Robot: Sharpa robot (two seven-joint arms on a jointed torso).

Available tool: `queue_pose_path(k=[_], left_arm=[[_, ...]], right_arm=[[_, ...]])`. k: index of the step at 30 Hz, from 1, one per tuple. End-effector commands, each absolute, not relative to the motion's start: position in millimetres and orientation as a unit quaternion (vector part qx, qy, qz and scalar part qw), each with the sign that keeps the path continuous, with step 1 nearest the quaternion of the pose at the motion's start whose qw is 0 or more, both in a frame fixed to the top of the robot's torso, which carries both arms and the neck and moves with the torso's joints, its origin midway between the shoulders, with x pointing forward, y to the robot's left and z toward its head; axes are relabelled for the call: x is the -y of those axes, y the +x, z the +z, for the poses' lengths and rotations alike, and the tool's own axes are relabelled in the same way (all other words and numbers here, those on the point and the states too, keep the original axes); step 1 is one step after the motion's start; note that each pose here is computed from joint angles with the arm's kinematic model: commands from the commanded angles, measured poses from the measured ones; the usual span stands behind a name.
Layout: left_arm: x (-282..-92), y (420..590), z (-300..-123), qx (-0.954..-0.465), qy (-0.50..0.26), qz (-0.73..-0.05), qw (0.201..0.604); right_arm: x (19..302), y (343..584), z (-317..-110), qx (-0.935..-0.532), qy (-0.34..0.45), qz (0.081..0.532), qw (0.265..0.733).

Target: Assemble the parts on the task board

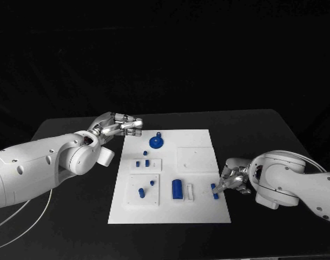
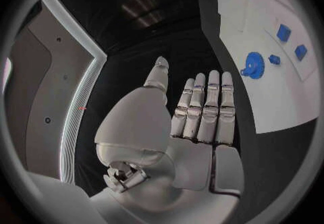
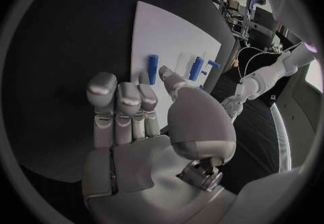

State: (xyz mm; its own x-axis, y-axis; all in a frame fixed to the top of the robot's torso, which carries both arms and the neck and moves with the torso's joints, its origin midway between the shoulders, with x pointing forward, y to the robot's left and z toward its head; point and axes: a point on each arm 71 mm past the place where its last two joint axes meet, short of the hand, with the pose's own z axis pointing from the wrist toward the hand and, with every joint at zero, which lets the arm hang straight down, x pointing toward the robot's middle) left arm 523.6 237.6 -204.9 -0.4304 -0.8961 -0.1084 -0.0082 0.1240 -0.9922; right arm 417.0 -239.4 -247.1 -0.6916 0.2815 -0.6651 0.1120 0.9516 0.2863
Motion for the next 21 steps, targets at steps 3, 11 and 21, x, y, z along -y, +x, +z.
queue_pose_path(k=[3,11,21], left_arm=[[-236.7,522.4,-205.6,-0.633,-0.354,-0.564,0.395],[-236.7,521.8,-206.3,-0.634,-0.354,-0.564,0.394],[-238.8,520.8,-206.2,-0.634,-0.355,-0.563,0.395]], right_arm=[[241,418,-251,-0.912,0.087,0.076,0.394],[233,417,-261,-0.914,0.071,0.070,0.393],[227,415,-276,-0.918,0.024,0.040,0.394]])
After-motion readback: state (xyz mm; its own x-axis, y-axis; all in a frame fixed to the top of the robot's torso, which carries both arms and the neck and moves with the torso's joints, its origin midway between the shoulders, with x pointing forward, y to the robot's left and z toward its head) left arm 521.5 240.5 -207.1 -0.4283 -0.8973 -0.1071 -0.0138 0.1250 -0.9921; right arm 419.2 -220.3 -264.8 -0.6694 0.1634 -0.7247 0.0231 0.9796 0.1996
